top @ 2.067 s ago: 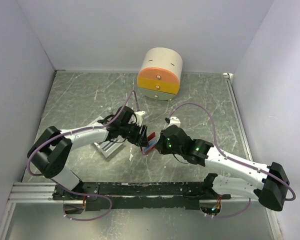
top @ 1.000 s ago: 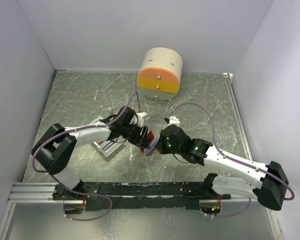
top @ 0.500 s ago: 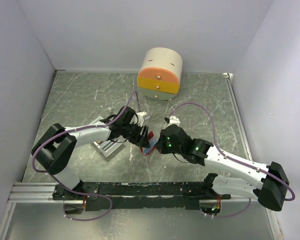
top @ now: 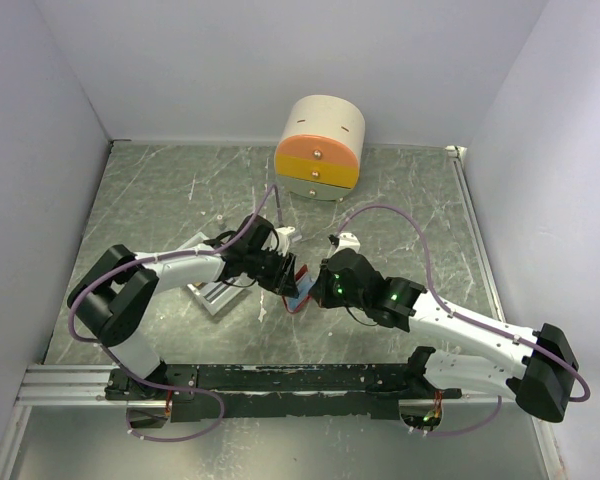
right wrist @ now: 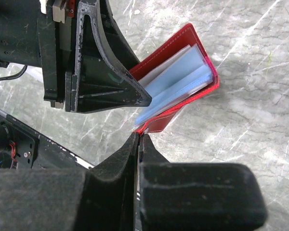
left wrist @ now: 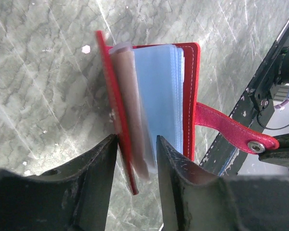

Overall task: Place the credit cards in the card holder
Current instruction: Place the card holder at the center of the board.

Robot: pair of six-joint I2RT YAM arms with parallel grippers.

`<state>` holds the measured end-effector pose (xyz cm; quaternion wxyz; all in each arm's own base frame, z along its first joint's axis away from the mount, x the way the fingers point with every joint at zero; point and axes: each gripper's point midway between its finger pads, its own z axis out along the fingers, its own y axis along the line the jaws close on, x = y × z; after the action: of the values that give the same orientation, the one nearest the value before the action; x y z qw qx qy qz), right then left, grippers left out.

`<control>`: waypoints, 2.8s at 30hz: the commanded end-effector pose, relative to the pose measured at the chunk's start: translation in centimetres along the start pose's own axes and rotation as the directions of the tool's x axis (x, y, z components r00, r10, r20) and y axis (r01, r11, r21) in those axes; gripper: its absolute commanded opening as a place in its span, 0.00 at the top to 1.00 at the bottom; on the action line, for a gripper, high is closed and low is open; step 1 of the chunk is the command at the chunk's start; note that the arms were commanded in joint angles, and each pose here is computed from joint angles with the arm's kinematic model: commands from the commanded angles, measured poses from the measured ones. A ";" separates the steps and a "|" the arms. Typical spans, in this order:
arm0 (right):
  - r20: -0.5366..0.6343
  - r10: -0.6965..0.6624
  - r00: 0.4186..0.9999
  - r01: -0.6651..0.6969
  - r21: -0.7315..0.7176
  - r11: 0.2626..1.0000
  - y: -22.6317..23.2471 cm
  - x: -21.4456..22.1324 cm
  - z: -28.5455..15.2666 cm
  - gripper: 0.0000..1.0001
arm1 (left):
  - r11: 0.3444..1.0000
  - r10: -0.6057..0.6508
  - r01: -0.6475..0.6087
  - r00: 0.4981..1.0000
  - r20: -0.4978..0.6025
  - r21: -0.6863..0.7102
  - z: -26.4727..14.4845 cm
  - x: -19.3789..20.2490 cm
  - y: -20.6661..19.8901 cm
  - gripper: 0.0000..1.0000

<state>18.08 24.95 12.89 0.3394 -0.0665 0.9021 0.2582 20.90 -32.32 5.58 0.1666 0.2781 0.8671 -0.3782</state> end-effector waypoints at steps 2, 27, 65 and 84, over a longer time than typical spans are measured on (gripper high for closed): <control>0.025 0.001 1.000 -0.002 0.015 1.000 -0.4 -0.5 0.0 1.00 | 1.000 0.004 -0.005 0.999 0.035 0.022 -0.1 -1.2 -1.0 0.63; 0.019 0.149 0.989 -0.150 0.148 0.977 -2.9 0.7 -0.6 0.25 | 0.950 -0.311 0.310 0.909 0.278 0.047 -1.4 -1.4 -4.2 0.93; 0.019 0.225 0.974 -0.224 0.210 0.952 -7.8 4.0 0.4 0.35 | 0.934 -0.316 0.349 0.908 0.275 -0.076 2.6 3.9 -5.2 0.93; -0.016 0.330 0.944 -0.322 0.178 0.930 -8.6 6.8 1.4 0.34 | 0.931 -0.314 0.352 0.910 0.270 -0.102 2.9 4.3 -5.1 0.93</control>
<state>15.90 18.27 3.74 0.2718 0.0992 0.9332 0.2131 14.46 -35.66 4.04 0.2179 0.0638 0.9002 -0.3715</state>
